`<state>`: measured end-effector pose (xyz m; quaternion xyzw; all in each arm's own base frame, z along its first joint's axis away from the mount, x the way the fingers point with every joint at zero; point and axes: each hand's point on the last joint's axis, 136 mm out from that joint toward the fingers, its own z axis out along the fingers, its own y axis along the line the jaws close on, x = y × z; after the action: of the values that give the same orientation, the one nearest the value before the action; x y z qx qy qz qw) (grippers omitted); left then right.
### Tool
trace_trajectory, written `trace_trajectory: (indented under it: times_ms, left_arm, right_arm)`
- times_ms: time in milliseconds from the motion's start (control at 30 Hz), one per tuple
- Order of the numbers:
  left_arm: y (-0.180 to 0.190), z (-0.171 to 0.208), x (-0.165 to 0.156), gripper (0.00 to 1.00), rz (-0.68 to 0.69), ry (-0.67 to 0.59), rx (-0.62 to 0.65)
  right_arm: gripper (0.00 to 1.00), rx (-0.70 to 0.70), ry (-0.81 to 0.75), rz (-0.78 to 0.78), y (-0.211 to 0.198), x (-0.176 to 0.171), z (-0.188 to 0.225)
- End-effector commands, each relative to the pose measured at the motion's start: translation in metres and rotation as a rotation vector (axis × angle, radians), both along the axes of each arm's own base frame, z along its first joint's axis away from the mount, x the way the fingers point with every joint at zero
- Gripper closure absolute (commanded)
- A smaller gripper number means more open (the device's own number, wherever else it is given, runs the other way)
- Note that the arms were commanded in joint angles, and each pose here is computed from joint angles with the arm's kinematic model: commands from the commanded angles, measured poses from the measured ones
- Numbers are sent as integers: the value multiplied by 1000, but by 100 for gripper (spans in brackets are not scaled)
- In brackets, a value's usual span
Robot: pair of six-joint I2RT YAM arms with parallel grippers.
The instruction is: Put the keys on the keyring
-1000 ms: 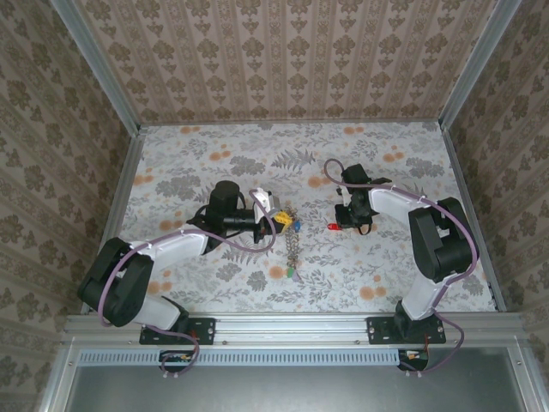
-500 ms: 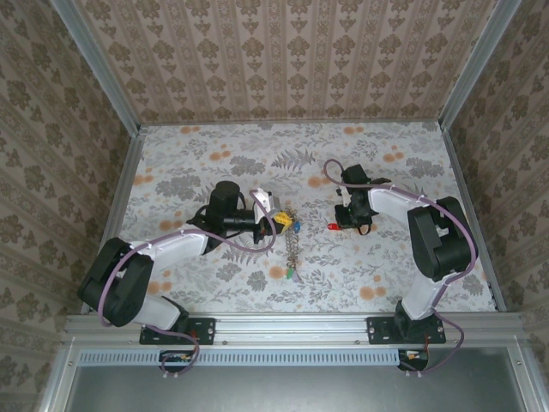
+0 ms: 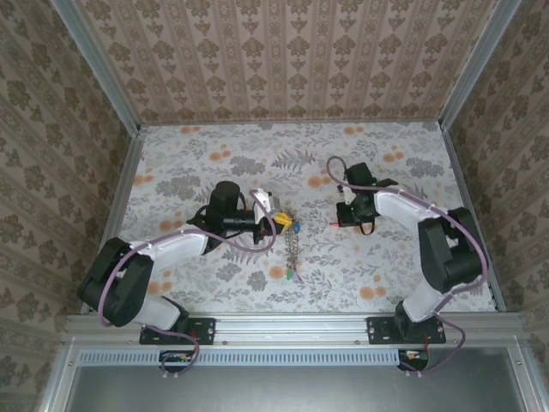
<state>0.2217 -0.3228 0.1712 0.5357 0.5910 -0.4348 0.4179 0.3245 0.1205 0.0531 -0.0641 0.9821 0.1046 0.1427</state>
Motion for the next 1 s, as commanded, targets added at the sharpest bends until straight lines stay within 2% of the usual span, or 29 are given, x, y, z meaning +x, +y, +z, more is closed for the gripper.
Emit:
trace_trajectory:
  times_ms: [0, 100, 167, 367, 600, 800, 900, 967]
  left_arm:
    - [-6, 19, 2, 100, -19, -59, -47]
    - [-6, 21, 2, 100, -19, -62, -52]
    - [-6, 23, 2, 100, -18, -66, -57]
    - [-5, 25, 1, 100, -17, -73, -63]
    - [-6, 25, -1, 100, -21, -68, -72]
    - [-8, 24, 0, 100, -18, -61, -73]
    - [-6, 25, 0, 100, -9, -70, -72]
    - [-6, 24, 0, 100, -4, -74, -65]
  right_arm:
    - [95, 117, -119, 123, 21, -6, 35]
    - [94, 204, -213, 233, 35, -14, 57]
    - [94, 259, -329, 312, 45, -18, 83]
    - [100, 385, -622, 501, 66, -33, 133]
    - [100, 430, -816, 666, 84, -54, 160]
    - [100, 412, -797, 666, 88, -55, 156]
    - [100, 370, -628, 595, 80, -53, 134]
    - [100, 347, -496, 494, 73, -47, 119]
